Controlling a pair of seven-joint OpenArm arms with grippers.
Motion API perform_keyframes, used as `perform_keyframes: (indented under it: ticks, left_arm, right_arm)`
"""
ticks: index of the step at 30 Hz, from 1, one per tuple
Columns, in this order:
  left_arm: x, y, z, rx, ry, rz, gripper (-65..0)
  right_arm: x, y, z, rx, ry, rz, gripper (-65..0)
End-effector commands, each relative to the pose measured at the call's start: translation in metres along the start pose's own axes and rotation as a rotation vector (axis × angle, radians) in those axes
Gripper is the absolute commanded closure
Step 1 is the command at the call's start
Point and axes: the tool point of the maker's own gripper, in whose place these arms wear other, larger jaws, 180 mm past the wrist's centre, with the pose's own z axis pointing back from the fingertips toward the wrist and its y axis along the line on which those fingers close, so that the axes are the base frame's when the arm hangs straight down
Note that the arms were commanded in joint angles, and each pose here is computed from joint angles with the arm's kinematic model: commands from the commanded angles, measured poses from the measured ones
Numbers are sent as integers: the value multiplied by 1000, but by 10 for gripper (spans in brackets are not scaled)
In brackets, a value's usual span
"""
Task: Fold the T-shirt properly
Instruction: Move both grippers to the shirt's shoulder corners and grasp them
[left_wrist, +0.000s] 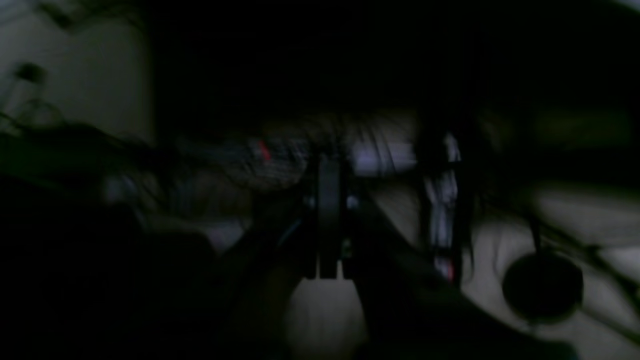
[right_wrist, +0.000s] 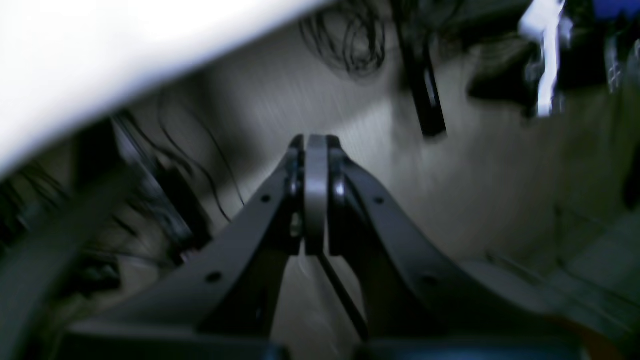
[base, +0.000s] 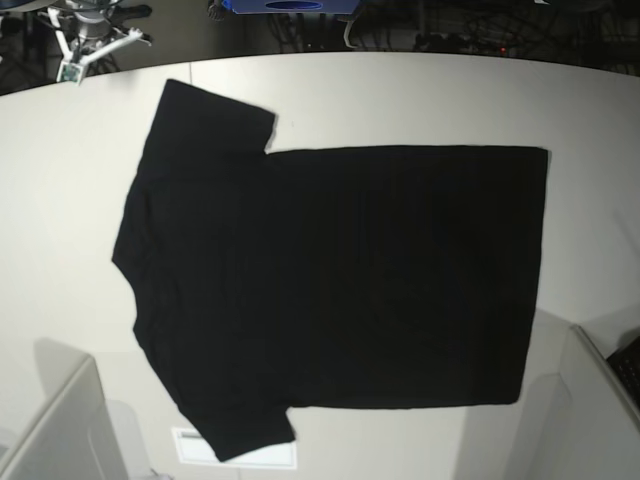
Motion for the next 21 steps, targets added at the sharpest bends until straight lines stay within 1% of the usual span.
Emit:
perform_keyframes:
  ticks: [1, 4, 8, 12, 15, 17, 20, 21]
  left_arm:
    - [12, 1, 8, 6, -34, 2, 0]
    - [47, 13, 13, 56, -126, 11, 0]
    - [83, 35, 12, 133, -234, 5, 0]
    - [111, 67, 13, 254, -338, 31, 0]
    - [129, 78, 13, 301, -406, 51, 0]
    - [136, 78, 10, 303, -432, 59, 0]
    - [139, 76, 6, 297, -442, 65, 0]
    - [138, 75, 5, 294, -437, 66, 0]
  right_arm:
    - [15, -2, 5, -11, -49, -7, 0]
    - [40, 8, 3, 6, -114, -32, 0]
    - [71, 22, -1, 44, -180, -57, 0]
    - [97, 56, 3, 223, -248, -44, 0]
    - [108, 75, 4, 311, -242, -53, 0]
    - [115, 86, 4, 358, -215, -72, 0]
    - [122, 102, 7, 438, -178, -75, 0]
    - [125, 108, 9, 468, -175, -72, -78]
